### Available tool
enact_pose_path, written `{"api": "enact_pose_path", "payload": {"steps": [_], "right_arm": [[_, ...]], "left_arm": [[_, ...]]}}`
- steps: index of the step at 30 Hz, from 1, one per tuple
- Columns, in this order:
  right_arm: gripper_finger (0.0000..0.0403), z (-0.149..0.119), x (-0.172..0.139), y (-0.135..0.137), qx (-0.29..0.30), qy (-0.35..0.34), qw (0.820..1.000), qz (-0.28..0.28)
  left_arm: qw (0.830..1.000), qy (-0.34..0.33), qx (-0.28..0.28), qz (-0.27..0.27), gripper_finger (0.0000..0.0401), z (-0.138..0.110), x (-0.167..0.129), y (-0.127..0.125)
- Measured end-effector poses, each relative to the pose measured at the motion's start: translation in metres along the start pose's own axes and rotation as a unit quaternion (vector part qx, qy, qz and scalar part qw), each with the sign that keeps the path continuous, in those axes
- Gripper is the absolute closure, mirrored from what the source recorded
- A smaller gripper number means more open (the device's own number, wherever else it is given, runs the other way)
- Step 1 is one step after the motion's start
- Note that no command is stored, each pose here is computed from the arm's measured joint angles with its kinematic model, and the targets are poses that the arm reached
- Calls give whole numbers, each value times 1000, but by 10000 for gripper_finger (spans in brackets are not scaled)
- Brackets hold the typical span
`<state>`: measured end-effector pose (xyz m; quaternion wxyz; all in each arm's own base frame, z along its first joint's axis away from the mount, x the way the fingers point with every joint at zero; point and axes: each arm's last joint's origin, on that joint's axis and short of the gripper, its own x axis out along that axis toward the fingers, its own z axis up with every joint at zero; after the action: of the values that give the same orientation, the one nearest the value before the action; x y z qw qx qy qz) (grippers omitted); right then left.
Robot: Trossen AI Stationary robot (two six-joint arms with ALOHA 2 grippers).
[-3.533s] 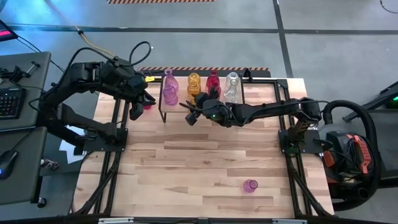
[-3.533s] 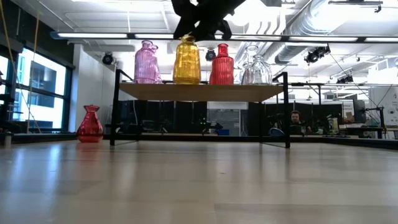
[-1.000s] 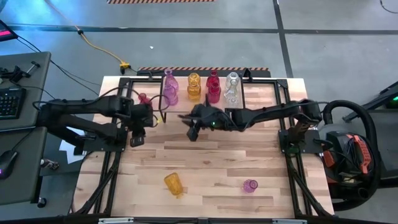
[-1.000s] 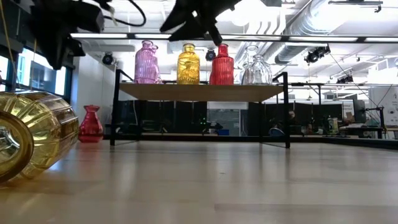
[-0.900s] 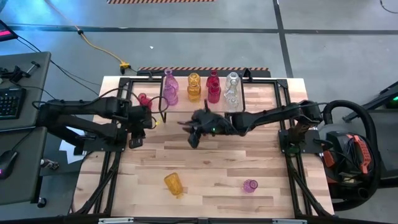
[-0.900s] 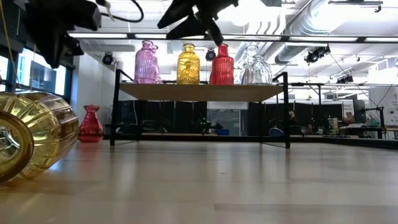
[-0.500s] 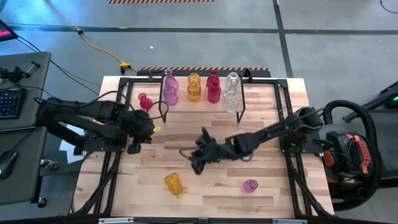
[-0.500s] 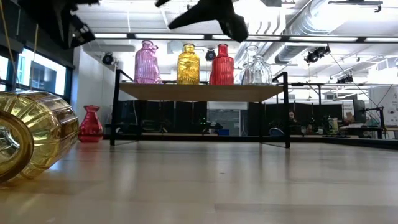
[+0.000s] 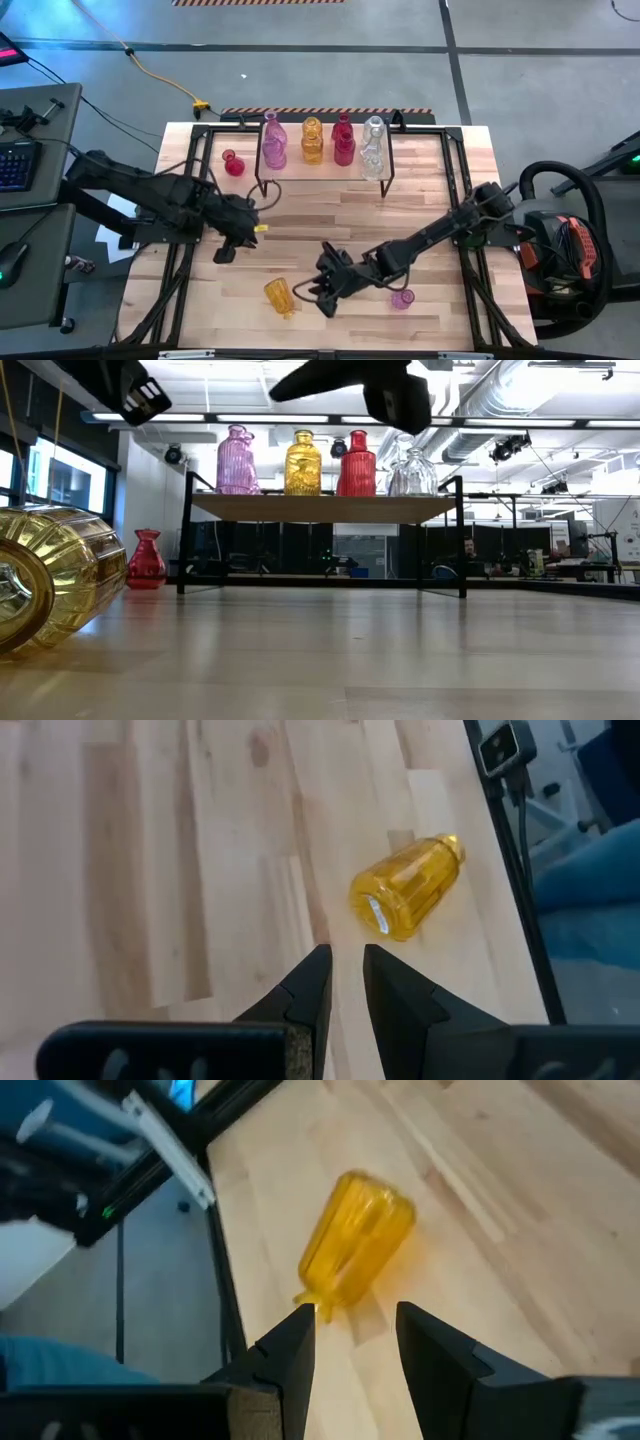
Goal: Sort vases onto shelf
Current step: Put the yellow vase on the shelf aligned with the other yellow vases
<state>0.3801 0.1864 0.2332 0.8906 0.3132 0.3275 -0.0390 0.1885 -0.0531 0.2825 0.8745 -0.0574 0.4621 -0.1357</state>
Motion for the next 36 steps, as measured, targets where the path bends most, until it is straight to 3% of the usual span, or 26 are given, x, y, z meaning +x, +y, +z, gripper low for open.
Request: {"api": "enact_pose_path", "payload": {"steps": [12, 19, 29, 36], "right_arm": [[277, -39, 19, 10, -98, 12, 995, -4], [277, -49, 44, 10, -146, -17, 989, 25], [277, -63, 70, -1, -191, -21, 981, 23], [277, -65, 78, 6, -186, -22, 977, 103]], "left_arm": [[999, 44, -4, -31, 347, 9, 54, -28], [996, 75, -30, -34, 347, 4, 69, -41], [994, 105, -29, -8, 347, -1, 89, -45], [991, 127, -32, 3, 347, -3, 105, -44]]}}
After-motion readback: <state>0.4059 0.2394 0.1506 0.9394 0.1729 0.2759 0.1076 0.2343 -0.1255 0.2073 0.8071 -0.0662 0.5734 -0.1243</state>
